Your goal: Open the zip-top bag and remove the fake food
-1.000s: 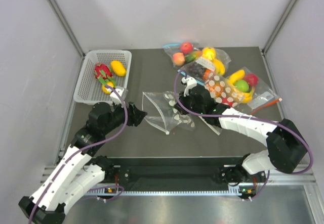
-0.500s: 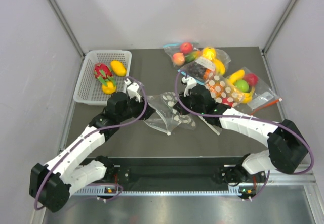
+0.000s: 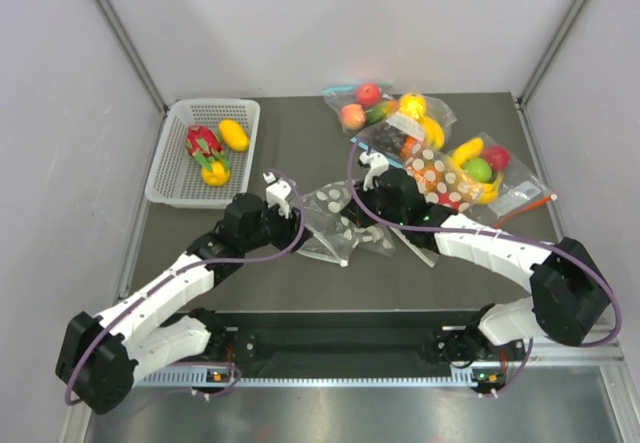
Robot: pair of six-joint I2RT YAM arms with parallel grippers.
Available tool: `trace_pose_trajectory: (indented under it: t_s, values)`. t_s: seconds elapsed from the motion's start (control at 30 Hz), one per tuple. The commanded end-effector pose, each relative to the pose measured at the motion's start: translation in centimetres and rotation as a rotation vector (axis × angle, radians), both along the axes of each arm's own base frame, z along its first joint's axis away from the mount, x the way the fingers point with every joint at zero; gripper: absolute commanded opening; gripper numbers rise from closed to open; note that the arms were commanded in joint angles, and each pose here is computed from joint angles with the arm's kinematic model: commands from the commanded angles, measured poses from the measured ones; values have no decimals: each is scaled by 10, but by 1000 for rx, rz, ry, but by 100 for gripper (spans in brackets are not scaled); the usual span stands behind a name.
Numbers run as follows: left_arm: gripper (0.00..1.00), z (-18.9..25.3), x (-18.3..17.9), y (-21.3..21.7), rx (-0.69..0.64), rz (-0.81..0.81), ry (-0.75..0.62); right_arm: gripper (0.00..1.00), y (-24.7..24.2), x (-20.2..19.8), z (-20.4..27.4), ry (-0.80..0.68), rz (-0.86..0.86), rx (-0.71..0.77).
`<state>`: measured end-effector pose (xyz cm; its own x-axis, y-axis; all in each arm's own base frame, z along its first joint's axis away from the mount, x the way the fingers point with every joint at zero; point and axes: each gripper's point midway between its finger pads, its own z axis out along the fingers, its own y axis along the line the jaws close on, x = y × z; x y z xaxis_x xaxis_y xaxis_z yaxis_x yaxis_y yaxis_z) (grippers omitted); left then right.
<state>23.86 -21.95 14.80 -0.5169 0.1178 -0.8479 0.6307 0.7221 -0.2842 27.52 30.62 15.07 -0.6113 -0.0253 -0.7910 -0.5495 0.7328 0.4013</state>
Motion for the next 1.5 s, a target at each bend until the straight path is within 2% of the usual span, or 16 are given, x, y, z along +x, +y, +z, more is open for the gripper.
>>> trace_pose_trajectory:
  t_s: [0.0,0.5,0.67,0.9,1.0,1.23,1.47]
  values:
    - [48,13,1,-8,-12,-41,-103,0,5,7,32,-51,2,76]
    - [52,-3,0,-6,63,-23,-105,0,-2,5,39,-47,11,104]
    - [63,2,9,-9,48,-9,-141,0,1,0,39,-36,49,117]
    - [67,-3,30,-23,28,-9,-207,0,10,-7,25,6,106,120]
    - [67,-19,36,-29,52,-23,-187,0,9,-10,18,23,107,124]
    - [68,-25,32,-53,-6,-92,-183,0,7,-13,3,50,104,111]
    - [72,-15,11,-72,-138,-206,-190,0,7,-14,-12,79,89,121]
